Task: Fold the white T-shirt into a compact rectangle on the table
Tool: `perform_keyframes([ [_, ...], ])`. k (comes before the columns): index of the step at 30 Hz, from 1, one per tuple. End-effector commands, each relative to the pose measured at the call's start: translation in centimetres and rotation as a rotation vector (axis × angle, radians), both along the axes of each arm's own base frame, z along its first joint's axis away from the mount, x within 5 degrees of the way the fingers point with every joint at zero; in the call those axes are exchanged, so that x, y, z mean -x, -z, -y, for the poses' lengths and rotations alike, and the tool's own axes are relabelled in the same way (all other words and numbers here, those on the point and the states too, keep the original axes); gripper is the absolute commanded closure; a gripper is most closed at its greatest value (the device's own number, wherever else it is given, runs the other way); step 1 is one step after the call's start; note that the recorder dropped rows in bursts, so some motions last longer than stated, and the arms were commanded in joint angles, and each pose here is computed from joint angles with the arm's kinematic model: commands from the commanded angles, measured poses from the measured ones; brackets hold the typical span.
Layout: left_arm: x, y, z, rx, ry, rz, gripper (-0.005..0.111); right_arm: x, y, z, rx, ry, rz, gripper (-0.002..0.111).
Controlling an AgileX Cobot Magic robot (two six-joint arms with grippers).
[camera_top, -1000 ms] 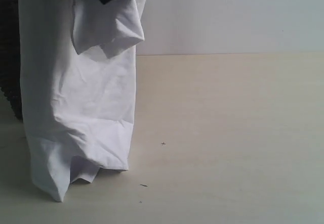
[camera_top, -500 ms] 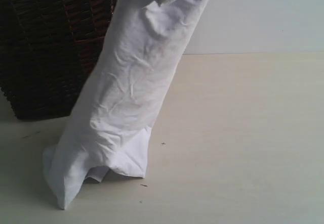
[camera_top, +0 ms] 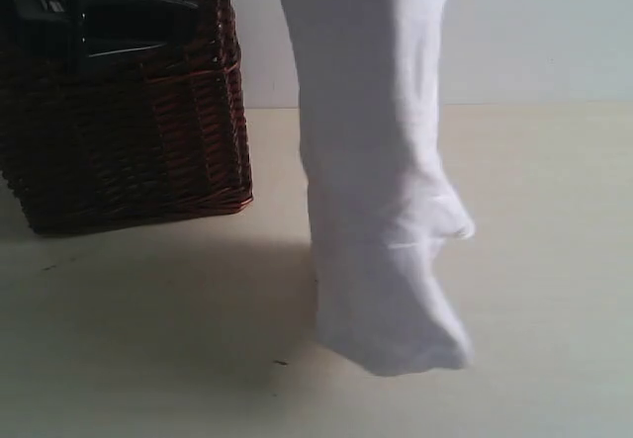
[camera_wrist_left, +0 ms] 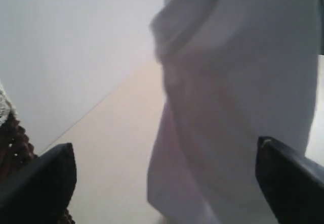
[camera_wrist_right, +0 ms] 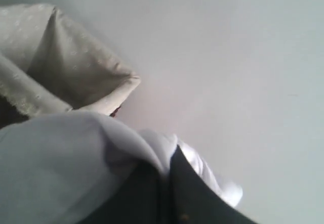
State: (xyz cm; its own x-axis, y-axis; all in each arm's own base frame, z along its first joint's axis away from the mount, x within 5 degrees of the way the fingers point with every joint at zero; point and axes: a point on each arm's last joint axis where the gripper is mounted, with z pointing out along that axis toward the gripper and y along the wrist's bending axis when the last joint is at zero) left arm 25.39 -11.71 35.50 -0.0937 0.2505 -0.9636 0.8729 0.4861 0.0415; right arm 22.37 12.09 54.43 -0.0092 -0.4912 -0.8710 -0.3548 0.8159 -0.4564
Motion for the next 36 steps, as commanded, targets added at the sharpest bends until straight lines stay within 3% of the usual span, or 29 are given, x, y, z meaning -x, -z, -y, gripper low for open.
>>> perform_keyframes([
  [1, 0.0, -0.1, 0.0, 0.004, -0.022, 0.014, 0.015, 0.9, -2.7, 3.0, -0.051, 0.244, 0.119, 0.108],
  [4, -0.1, -0.1, 0.0, 0.002, -0.035, 0.017, 0.015, 0.8, -2.5, 4.9, 0.015, 0.45, 0.114, 0.108],
  [13, -0.1, -0.1, 0.0, 0.012, -0.034, 0.008, 0.015, -0.8, -1.0, 5.8, 0.15, 0.68, 0.044, 0.108],
  [16, -0.1, -0.1, 0.0, 0.011, -0.036, 0.008, 0.015, -1.4, -0.9, 7.4, 0.255, 0.818, 0.052, 0.108],
  [19, -0.2, -0.2, 0.0, 0.022, -0.041, 0.009, 0.015, -0.7, -2.0, 9.6, 0.257, 0.903, 0.104, 0.108],
  [28, -0.3, -0.6, 0.0, 0.062, -0.049, 0.026, 0.015, 1.3, -3.5, 12.5, 0.098, 0.882, 0.113, 0.108],
  [32, -0.2, -0.6, 0.1, 0.065, -0.04, 0.021, 0.015, -0.5, -1.2, 10.2, -0.003, 0.662, -0.094, 0.108],
  [36, 0.0, -0.5, 0.1, 0.06, -0.022, 0.016, 0.015, -2.8, 1.9, 7.0, -0.015, 0.419, -0.342, 0.108],
])
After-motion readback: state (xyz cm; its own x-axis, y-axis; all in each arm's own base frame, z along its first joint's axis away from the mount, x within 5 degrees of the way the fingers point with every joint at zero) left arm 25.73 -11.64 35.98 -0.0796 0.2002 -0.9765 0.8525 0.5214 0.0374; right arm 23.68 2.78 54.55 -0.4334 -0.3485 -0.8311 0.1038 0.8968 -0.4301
